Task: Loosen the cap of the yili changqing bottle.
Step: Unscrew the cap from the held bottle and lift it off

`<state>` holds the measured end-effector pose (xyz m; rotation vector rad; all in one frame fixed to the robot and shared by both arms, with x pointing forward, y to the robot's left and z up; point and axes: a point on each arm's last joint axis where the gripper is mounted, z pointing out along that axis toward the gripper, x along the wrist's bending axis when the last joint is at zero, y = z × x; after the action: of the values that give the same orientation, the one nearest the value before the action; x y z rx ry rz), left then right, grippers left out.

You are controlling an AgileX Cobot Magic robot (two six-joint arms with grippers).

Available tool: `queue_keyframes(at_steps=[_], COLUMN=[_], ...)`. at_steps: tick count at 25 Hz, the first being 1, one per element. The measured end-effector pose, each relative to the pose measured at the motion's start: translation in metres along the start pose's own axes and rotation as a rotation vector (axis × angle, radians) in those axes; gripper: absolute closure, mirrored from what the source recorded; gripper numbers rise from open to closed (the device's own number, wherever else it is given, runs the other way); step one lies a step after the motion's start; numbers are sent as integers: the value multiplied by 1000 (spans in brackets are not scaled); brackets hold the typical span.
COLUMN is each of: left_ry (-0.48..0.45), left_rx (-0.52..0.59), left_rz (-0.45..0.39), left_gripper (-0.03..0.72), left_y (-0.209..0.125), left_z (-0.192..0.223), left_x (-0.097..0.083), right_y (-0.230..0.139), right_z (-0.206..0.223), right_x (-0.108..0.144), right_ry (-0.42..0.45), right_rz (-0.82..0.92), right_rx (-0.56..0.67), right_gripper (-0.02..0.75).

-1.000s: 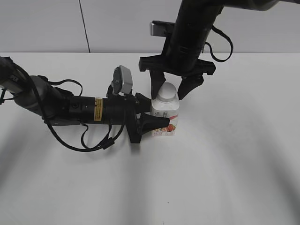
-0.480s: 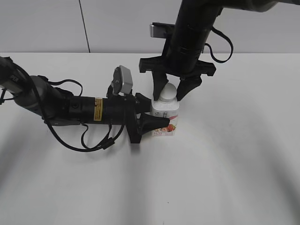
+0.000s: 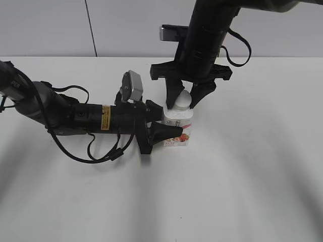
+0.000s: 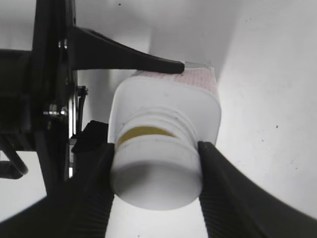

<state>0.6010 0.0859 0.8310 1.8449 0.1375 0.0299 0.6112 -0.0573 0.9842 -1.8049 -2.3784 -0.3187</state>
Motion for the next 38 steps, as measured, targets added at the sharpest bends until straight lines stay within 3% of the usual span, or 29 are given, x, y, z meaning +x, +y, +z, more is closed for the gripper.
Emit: queue_keyframes(at_steps=[9,20,38], left_ry=[3,3,-6], left_rx=[0,-1,-1], left_rz=[-5,-5,6], left_gripper=[315,315,315], left_y=[0,0,0], left_z=[0,0,0], left_x=[0,0,-1], right_y=[0,1,-3], right_z=[0,0,-10], right_x=[-1,-2,-2], right_ry=[-16,-27,-39], right_rz=[-439,-778,-875], right_rx=[2,5,20], right_gripper=[342,342,350])
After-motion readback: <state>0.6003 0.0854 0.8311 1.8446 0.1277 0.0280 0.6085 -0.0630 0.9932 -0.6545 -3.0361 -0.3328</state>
